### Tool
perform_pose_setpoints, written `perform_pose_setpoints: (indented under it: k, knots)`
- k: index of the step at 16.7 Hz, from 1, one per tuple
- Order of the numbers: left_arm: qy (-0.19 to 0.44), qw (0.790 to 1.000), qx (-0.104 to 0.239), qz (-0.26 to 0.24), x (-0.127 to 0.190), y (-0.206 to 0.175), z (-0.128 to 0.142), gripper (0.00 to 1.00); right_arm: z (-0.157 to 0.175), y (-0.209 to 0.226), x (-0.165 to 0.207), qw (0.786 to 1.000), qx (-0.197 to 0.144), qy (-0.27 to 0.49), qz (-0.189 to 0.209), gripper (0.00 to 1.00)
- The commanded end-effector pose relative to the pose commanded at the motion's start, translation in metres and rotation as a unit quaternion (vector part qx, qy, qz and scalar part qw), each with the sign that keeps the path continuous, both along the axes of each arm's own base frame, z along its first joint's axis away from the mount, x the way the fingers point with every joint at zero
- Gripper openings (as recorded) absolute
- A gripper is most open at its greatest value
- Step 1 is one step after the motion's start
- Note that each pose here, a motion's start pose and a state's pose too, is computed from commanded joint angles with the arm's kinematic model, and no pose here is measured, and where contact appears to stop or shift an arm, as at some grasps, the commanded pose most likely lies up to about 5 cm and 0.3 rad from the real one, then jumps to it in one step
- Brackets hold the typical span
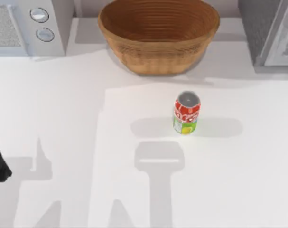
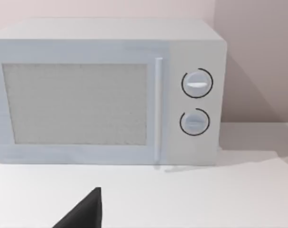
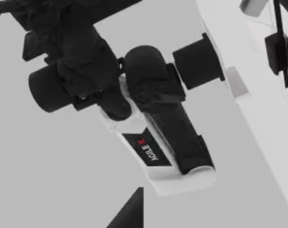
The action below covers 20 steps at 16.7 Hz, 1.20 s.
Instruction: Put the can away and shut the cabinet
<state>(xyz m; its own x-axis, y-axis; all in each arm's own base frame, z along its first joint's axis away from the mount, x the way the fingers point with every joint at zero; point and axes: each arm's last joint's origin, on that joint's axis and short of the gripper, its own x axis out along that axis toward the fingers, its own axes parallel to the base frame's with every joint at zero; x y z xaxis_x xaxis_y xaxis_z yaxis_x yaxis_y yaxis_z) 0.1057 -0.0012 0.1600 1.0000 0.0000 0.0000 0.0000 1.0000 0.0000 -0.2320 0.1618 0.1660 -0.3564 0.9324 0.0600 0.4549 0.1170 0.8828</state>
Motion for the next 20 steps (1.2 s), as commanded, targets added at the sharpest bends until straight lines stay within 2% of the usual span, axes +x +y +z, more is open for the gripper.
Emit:
perform_pose_setpoints:
  k: [1,2,3,5,6,8,10,12,14,16,17,18,20]
  knots:
    - [0.000,1.000,0.000,0.000,0.000,0.000,0.000,1.00,-0.008,0.034,0.018,0.993,0.022,-0.077,-0.082,1.00]
    - [0.000,1.000,0.000,0.000,0.000,0.000,0.000,1.00,-0.017,0.065,0.041,0.974,0.031,-0.155,-0.159,1.00]
    - [0.000,1.000,0.000,0.000,0.000,0.000,0.000,1.00,-0.026,0.092,0.068,0.944,0.029,-0.233,-0.231,1.00]
    - [0.000,1.000,0.000,0.000,0.000,0.000,0.000,1.00,-0.046,0.133,0.130,0.858,-0.007,-0.375,-0.350,1.00]
    - [0.000,1.000,0.000,0.000,0.000,0.000,0.000,1.00,-0.056,0.147,0.163,0.806,-0.038,-0.438,-0.397,1.00]
    - [0.000,1.000,0.000,0.000,0.000,0.000,0.000,1.00,-0.077,0.161,0.230,0.692,-0.116,-0.543,-0.462,1.00]
    - [0.000,1.000,0.000,0.000,0.000,0.000,0.000,1.00,-0.096,0.159,0.293,0.577,-0.207,-0.617,-0.493,1.00]
    - [0.000,1.000,0.000,0.000,0.000,0.000,0.000,1.00,-0.114,0.146,0.346,0.474,-0.296,-0.663,-0.497,1.00]
    - [0.000,1.000,0.000,0.000,0.000,0.000,0.000,1.00,-0.130,0.127,0.388,0.389,-0.376,-0.687,-0.485,1.00]
    - [0.000,1.000,0.000,0.000,0.000,0.000,0.000,1.00,-0.142,0.109,0.418,0.326,-0.438,-0.695,-0.467,1.00]
    - [0.000,1.000,0.000,0.000,0.000,0.000,0.000,1.00,-0.147,0.101,0.428,0.305,-0.460,-0.696,-0.459,1.00]
    - [0.000,1.000,0.000,0.000,0.000,0.000,0.000,1.00,-0.151,0.094,0.437,0.286,-0.480,-0.696,-0.451,1.00]
    - [0.000,1.000,0.000,0.000,0.000,0.000,0.000,1.00,-0.155,0.086,0.446,0.267,-0.501,-0.695,-0.442,1.00]
